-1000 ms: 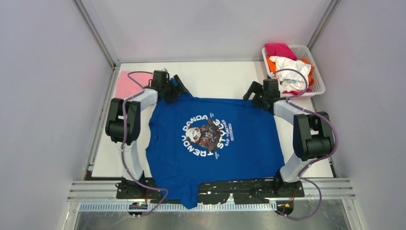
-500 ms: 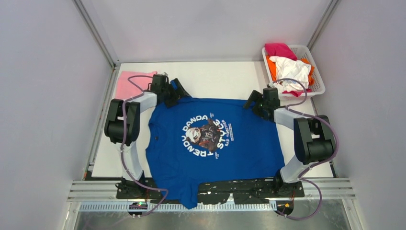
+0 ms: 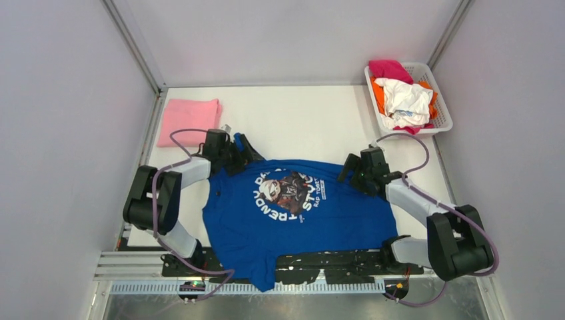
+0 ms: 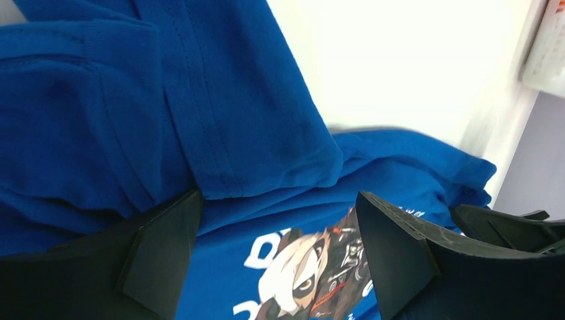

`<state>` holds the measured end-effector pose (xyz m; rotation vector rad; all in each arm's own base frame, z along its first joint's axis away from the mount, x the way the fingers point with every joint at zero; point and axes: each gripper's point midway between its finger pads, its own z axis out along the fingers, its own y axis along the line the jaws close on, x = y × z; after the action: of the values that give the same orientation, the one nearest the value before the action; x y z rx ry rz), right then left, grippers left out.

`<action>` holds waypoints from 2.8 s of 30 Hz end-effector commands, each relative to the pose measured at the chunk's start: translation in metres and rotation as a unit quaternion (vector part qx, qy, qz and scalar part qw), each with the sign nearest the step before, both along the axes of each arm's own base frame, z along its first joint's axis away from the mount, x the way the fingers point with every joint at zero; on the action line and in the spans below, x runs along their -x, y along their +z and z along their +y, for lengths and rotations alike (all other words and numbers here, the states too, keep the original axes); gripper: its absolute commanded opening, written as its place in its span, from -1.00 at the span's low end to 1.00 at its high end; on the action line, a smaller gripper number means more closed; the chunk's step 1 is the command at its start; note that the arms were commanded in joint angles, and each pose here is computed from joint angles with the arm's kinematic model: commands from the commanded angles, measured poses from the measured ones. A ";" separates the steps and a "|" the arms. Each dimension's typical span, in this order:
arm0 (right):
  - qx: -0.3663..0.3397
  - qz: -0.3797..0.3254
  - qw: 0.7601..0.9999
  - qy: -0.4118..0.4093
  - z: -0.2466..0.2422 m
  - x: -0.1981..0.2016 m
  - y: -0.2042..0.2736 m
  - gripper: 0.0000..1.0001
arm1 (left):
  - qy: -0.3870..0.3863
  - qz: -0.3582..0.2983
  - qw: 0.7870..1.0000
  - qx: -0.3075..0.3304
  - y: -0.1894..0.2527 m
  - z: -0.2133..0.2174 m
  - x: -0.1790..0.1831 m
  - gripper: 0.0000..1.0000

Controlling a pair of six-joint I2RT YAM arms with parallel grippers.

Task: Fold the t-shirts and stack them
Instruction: Flatten out the tshirt

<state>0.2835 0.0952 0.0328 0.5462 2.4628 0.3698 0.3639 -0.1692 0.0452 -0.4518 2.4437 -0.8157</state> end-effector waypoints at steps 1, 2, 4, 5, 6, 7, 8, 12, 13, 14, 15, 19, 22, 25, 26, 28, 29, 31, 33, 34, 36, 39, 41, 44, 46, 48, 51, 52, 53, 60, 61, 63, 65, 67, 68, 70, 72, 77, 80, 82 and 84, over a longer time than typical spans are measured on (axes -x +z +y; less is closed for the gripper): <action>0.025 0.061 0.998 -0.015 -0.008 0.048 -0.020 0.91 | 0.004 0.075 0.996 -0.037 -0.038 0.012 0.056 0.81; 0.032 0.050 0.998 -0.022 -0.012 0.045 -0.019 0.91 | 0.007 0.070 0.997 -0.037 -0.037 0.012 0.052 0.82; 0.043 0.021 0.998 -0.032 -0.016 0.032 -0.008 0.91 | 0.008 0.053 0.998 -0.029 -0.028 0.007 0.038 0.81; 0.047 0.012 0.998 -0.034 -0.017 0.027 -0.003 0.91 | 0.009 0.045 0.999 -0.023 -0.023 0.004 0.030 0.81; 0.048 -0.008 0.998 -0.042 -0.019 0.014 0.007 0.91 | 0.011 0.032 0.999 -0.018 -0.017 0.002 0.019 0.81; 0.045 -0.020 0.998 -0.048 -0.020 0.004 0.014 0.91 | 0.012 0.018 1.000 -0.015 -0.011 -0.001 0.008 0.81; 0.039 -0.035 0.997 -0.051 -0.018 -0.005 0.019 0.91 | 0.015 0.012 1.000 -0.015 -0.009 -0.002 -0.001 0.80; 0.032 -0.048 0.996 -0.070 -0.021 -0.032 0.022 0.91 | 0.019 -0.004 1.000 -0.007 0.000 -0.009 -0.029 0.80; 0.029 -0.052 0.995 -0.076 -0.023 -0.040 0.025 0.91 | 0.018 -0.008 1.000 -0.003 0.002 -0.012 -0.036 0.80; 0.027 -0.052 0.995 -0.076 -0.021 -0.046 0.021 0.91 | 0.017 -0.011 1.000 -0.001 0.003 -0.014 -0.042 0.80; 0.022 -0.065 0.994 -0.080 -0.021 -0.057 0.026 0.91 | 0.018 -0.013 1.000 0.002 0.005 -0.016 -0.049 0.80; 0.038 -0.078 0.992 -0.092 -0.024 -0.086 0.029 0.91 | 0.015 -0.037 0.999 0.017 0.021 -0.023 -0.074 0.80; 0.049 -0.090 0.990 -0.100 -0.030 -0.110 0.031 0.91 | 0.023 -0.061 0.998 0.006 0.031 -0.021 -0.090 0.80; 0.047 -0.136 0.984 -0.103 -0.031 -0.144 0.054 0.91 | 0.028 -0.080 0.996 0.001 0.039 -0.019 -0.106 0.80; 0.052 -0.148 0.982 -0.102 -0.034 -0.154 0.058 0.91 | 0.030 -0.085 0.996 0.003 0.041 -0.019 -0.112 0.80; 0.056 -0.173 0.978 -0.105 -0.037 -0.174 0.068 0.91 | 0.028 -0.094 0.995 0.010 0.047 -0.021 -0.123 0.80; 0.056 -0.175 0.977 -0.104 -0.038 -0.180 0.066 0.91 | 0.027 -0.099 0.995 0.011 0.049 -0.023 -0.127 0.80; 0.058 -0.187 0.976 -0.100 -0.039 -0.191 0.074 0.91 | 0.021 -0.108 0.994 0.013 0.053 -0.026 -0.136 0.80; 0.054 -0.196 0.975 -0.094 -0.039 -0.196 0.081 0.91 | 0.012 -0.113 0.993 0.013 0.056 -0.029 -0.143 0.80; 0.050 -0.199 0.975 -0.090 -0.038 -0.195 0.081 0.91 | 0.007 -0.117 0.993 0.014 0.060 -0.031 -0.147 0.79; 0.044 -0.204 0.975 -0.080 -0.035 -0.190 0.083 0.91 | -0.004 -0.101 0.995 0.003 0.055 -0.031 -0.143 0.76; 0.035 -0.209 0.975 -0.067 -0.031 -0.179 0.090 0.91 | -0.012 -0.077 0.997 -0.012 0.048 -0.025 -0.125 0.75; 0.034 -0.211 0.976 -0.046 -0.027 -0.170 0.092 0.91 | -0.010 -0.079 0.996 -0.030 0.049 -0.017 -0.111 0.76; 0.041 -0.231 0.972 0.025 -0.008 -0.165 0.105 0.92 | 0.006 -0.077 0.995 -0.064 0.048 0.001 -0.089 0.78; 0.076 -0.253 0.961 0.087 0.016 -0.164 0.116 0.92 | 0.018 -0.080 0.994 -0.075 0.049 0.010 -0.075 0.80; 0.150 -0.260 0.943 0.146 0.037 -0.164 0.122 0.92 | 0.016 -0.086 0.994 -0.070 0.050 0.011 -0.066 0.82; 0.188 -0.262 0.932 0.168 0.061 -0.160 0.133 0.91 | 0.020 -0.068 0.995 -0.069 0.040 0.012 -0.059 0.79; 0.177 -0.267 0.933 0.166 0.065 -0.159 0.137 0.91 | 0.024 -0.062 0.995 -0.068 0.036 0.013 -0.060 0.75; 0.164 -0.266 0.934 0.172 0.069 -0.154 0.132 0.91 | 0.026 -0.059 0.996 -0.064 0.033 0.011 -0.063 0.70; 0.117 -0.272 0.939 0.174 0.075 -0.133 0.132 0.91 | 0.050 -0.057 0.995 -0.060 0.024 0.008 -0.087 0.32; 0.119 -0.268 0.940 0.174 0.073 -0.130 0.128 0.91 | 0.054 -0.055 0.995 -0.064 0.021 0.009 -0.090 0.29; 0.121 -0.266 0.941 0.172 0.071 -0.126 0.126 0.91 | 0.057 -0.049 0.995 -0.067 0.015 0.009 -0.094 0.23; 0.122 -0.267 0.941 0.170 0.068 -0.122 0.127 0.91 | 0.058 -0.046 0.995 -0.068 0.012 0.008 -0.098 0.17; 0.122 -0.267 0.942 0.165 0.066 -0.119 0.126 0.91 | 0.056 -0.043 0.995 -0.064 0.010 0.006 -0.100 0.11; 0.121 -0.268 0.942 0.163 0.065 -0.118 0.127 0.91 | 0.055 -0.043 0.996 -0.062 0.009 0.005 -0.102 0.09; 0.120 -0.266 0.943 0.161 0.064 -0.116 0.126 0.91 | 0.054 -0.045 0.996 -0.061 0.011 0.003 -0.104 0.03; 0.122 -0.264 0.944 0.158 0.062 -0.116 0.124 0.91 | 0.056 -0.046 0.995 -0.063 0.011 0.004 -0.106 -0.05; 0.128 -0.264 0.945 0.147 0.055 -0.116 0.126 0.91 | 0.056 -0.030 0.995 -0.071 0.002 0.004 -0.108 -0.08; 0.131 -0.265 0.945 0.140 0.050 -0.115 0.127 0.91 | 0.055 -0.018 0.996 -0.073 -0.004 0.004 -0.106 -0.09; 0.130 -0.266 0.945 0.136 0.047 -0.115 0.128 0.91 | 0.055 -0.012 0.995 -0.077 -0.006 0.004 -0.103 -0.10; 0.129 -0.269 0.945 0.135 0.046 -0.114 0.130 0.91 | 0.054 -0.007 0.995 -0.087 -0.005 0.006 -0.101 -0.10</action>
<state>0.3966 0.1493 0.1417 -0.0509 2.0658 0.2573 0.4612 -0.1659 0.0344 -0.5056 2.4218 -0.5972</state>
